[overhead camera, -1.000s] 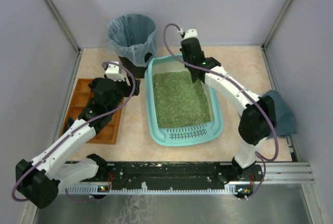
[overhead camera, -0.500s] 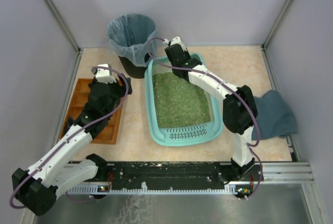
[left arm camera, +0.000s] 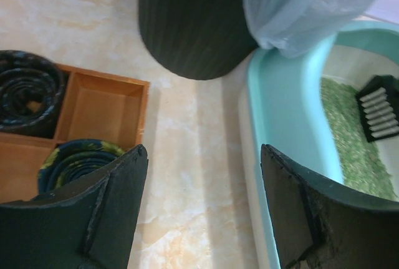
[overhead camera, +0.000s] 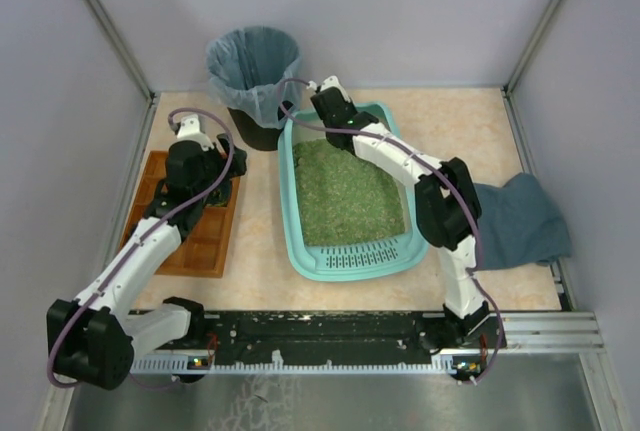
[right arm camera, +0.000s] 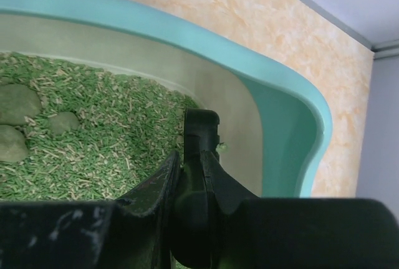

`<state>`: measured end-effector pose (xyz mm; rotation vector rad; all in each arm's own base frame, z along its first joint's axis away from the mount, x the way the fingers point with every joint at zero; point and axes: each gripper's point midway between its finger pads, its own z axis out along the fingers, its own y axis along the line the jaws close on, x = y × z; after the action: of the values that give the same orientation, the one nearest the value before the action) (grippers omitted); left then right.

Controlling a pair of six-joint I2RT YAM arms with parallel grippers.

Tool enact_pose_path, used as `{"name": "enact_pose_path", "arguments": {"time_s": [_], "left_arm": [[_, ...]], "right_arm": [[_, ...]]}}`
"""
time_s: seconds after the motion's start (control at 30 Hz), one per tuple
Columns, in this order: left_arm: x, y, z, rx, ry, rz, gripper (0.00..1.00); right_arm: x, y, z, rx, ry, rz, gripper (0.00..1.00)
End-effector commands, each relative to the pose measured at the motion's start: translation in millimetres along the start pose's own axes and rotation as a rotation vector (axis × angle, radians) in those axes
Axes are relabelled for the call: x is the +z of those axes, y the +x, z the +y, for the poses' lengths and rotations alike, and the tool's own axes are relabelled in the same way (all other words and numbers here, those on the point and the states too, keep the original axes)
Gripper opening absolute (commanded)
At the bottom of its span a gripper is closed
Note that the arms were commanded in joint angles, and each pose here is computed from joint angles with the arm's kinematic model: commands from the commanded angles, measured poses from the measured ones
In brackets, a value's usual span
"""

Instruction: Clean the litter box

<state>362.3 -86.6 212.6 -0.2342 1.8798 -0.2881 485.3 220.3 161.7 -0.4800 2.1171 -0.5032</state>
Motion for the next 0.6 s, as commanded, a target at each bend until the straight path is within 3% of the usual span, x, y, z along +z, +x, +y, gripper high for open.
{"name": "enact_pose_path", "arguments": {"time_s": [0.0, 0.3, 0.57], "left_arm": [[-4.0, -20.5, -33.1, -0.008, 0.155, -0.027, 0.78], [-3.1, -17.1, -41.0, 0.005, 0.204, -0.017, 0.76], [5.0, 7.7, -68.2, 0.061, 0.37, 0.1, 0.74]], "right_arm": [[-8.3, -25.4, 19.6, 0.09, -0.162, -0.042, 0.0], [-41.6, -51.4, 43.5, 0.257, -0.406, -0.073, 0.0], [-42.0, -61.1, 40.0, 0.423, -0.53, -0.053, 0.0]]}}
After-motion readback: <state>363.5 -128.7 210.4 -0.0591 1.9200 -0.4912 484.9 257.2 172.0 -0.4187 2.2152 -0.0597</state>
